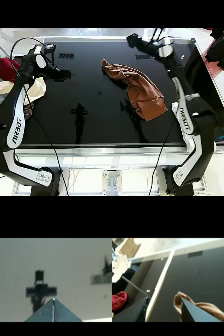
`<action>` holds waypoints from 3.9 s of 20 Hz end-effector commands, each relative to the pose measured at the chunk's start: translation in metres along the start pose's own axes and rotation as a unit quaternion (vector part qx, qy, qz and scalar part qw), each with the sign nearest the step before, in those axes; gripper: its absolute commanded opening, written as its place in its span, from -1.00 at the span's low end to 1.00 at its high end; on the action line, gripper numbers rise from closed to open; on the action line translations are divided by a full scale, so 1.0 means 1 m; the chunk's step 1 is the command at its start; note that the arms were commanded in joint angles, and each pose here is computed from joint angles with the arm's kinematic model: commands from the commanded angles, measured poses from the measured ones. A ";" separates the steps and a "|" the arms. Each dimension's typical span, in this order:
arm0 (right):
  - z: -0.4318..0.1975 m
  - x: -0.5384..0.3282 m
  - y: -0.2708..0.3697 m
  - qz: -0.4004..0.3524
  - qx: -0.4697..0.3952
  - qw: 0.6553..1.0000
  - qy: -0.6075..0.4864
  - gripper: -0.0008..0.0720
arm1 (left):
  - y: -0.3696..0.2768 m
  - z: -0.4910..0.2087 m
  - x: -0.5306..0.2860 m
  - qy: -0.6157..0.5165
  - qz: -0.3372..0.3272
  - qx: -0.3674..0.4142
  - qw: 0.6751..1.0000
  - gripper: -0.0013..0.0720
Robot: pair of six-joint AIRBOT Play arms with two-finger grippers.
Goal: Fold the shirts.
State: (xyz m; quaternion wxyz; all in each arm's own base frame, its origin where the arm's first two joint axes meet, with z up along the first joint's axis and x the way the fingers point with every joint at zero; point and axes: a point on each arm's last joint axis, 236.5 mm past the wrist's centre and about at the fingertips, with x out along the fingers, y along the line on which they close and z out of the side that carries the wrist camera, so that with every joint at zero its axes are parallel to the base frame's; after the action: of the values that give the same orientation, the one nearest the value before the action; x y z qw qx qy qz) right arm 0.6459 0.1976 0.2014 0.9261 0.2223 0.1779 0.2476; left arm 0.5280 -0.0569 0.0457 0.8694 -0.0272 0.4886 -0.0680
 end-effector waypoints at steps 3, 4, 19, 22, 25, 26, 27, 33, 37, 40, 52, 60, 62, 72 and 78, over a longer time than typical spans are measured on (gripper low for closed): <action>0.055 -0.123 -0.006 -0.046 -0.067 0.995 0.059 0.23 | -0.065 0.055 -0.041 -0.117 -0.135 -0.012 0.984 -0.95; 0.062 -0.152 -0.012 -0.072 -0.078 0.992 0.073 0.23 | -0.084 0.054 -0.047 -0.114 -0.178 -0.022 0.977 -0.95; -0.042 -0.316 -0.052 -0.181 -0.015 0.952 0.246 0.23 | -0.323 0.047 0.041 -0.088 -0.371 -0.066 0.922 0.16; -0.058 -0.304 -0.054 -0.155 -0.007 0.956 0.251 0.23 | -0.332 0.053 0.077 -0.078 -0.377 -0.116 0.916 0.17; -0.053 -0.296 -0.055 -0.145 -0.019 0.961 0.234 0.23 | -0.325 0.038 0.111 -0.065 -0.358 -0.115 0.925 0.16; -0.049 -0.294 -0.054 -0.143 -0.020 0.964 0.223 0.23 | -0.323 0.033 0.119 -0.060 -0.351 -0.109 0.928 0.16; -0.046 -0.292 -0.053 -0.139 -0.019 0.966 0.216 0.23 | -0.325 0.029 0.123 -0.057 -0.350 -0.110 0.929 0.16; -0.053 -0.289 -0.057 -0.137 -0.010 0.965 0.225 0.23 | -0.330 0.022 0.145 -0.067 -0.340 -0.120 0.930 0.03; -0.077 -0.280 -0.057 -0.129 0.000 0.961 0.246 0.23 | -0.324 0.034 0.151 -0.093 -0.332 -0.145 0.927 0.03; -0.090 -0.259 -0.042 -0.107 -0.023 0.962 0.249 0.23 | -0.322 0.030 0.160 -0.087 -0.331 -0.156 0.927 0.03; -0.105 -0.235 -0.021 -0.105 -0.091 0.955 0.261 0.01 | -0.316 0.049 0.158 -0.113 -0.356 -0.201 0.906 -0.95; -0.275 -0.270 -0.095 -0.184 0.072 0.895 0.399 0.02 | -0.226 0.104 0.061 -0.128 -0.362 -0.106 0.917 -0.95; -0.289 -0.263 -0.116 -0.209 0.077 0.904 0.365 0.02 | -0.206 0.099 0.039 -0.103 -0.367 -0.090 0.920 -0.95; -0.259 -0.236 -0.123 -0.213 0.100 0.933 0.271 0.02 | -0.087 -0.049 -0.016 0.190 -0.186 0.086 0.960 -0.96; -0.261 -0.234 -0.116 -0.204 0.117 0.933 0.273 0.02 | -0.038 -0.103 -0.038 0.244 -0.087 0.082 0.962 -0.95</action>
State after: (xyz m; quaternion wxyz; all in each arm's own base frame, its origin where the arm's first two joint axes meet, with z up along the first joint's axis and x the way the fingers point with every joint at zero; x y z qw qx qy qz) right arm 0.3861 0.0621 -0.0243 0.8442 0.2023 0.4901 0.0788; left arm 0.4503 -0.1188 0.0394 0.7364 -0.0133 0.6351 -0.2331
